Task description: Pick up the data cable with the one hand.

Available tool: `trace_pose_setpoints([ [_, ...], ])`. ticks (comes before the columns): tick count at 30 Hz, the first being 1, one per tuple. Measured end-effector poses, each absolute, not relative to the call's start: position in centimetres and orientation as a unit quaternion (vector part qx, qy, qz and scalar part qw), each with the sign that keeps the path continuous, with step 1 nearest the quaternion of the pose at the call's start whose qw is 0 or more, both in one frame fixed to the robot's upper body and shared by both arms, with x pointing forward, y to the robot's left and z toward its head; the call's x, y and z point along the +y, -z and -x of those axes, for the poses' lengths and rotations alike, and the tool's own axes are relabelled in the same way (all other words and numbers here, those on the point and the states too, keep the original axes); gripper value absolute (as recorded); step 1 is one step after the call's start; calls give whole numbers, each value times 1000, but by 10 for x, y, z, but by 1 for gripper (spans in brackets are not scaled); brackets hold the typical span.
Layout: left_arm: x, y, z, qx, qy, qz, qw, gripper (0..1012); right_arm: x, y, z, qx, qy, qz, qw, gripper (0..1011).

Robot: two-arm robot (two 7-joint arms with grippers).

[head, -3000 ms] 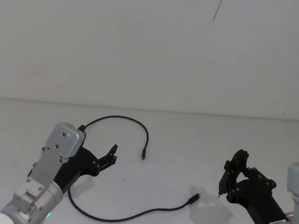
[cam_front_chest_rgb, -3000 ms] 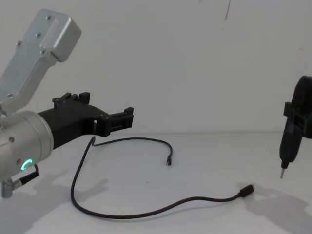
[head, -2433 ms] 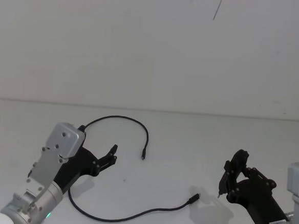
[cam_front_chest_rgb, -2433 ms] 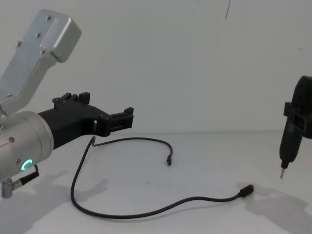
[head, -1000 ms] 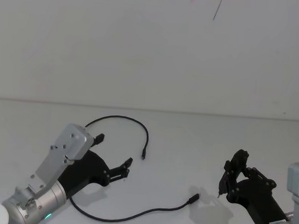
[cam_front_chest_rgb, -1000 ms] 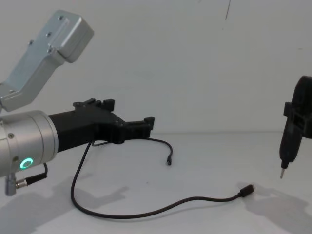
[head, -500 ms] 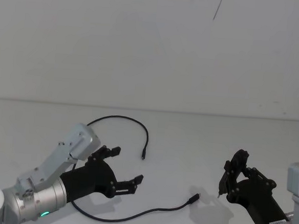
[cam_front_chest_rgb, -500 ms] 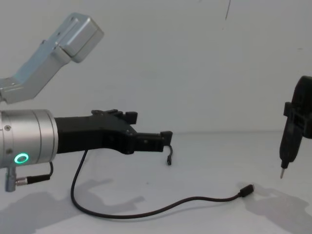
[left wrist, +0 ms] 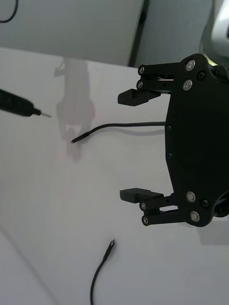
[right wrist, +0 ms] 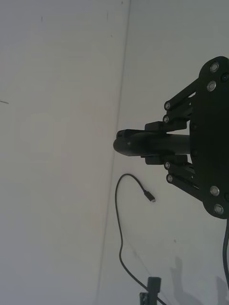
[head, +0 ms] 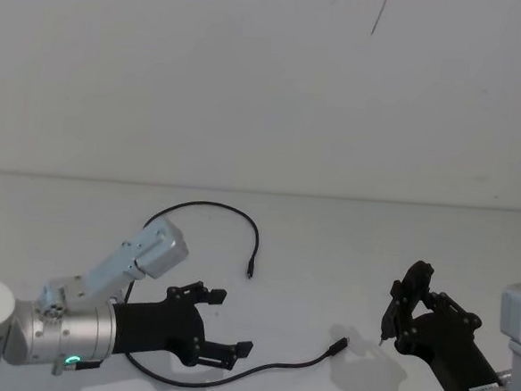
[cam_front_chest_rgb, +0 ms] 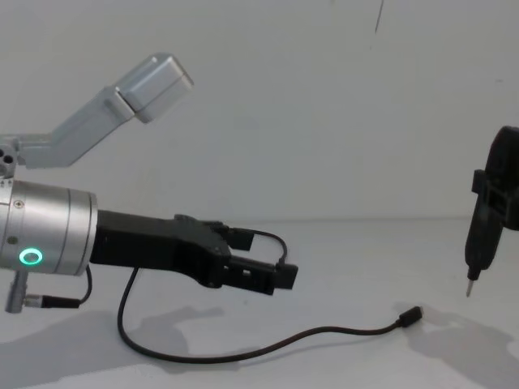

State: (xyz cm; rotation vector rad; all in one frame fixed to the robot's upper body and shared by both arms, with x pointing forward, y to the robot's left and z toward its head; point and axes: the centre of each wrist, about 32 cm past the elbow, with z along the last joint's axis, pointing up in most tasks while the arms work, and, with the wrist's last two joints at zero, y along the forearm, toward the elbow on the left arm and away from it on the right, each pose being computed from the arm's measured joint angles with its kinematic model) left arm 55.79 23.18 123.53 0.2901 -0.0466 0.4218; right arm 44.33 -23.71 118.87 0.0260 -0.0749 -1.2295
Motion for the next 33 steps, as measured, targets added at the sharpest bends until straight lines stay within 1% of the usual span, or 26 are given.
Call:
trace_pose_setpoints([
  [7,233,-1238,-572,-7,-181,-162,970,1001,-237,-1189,-443,-35,577,-12,816,263],
  [13,232,-1242,-578,-3,-165,-171,971,1001,-237,-1189,-443,-35,577,-12,816,263],
  [23,228,-1249,-581,-5,-155,-193,969,1001,-237,-1189,-443,-35,577,-12,816,263],
  [33,217,-1254,-579,-22,-165,-229,959,1001,-237,-1189,-443,-35,577,-12,816,263],
])
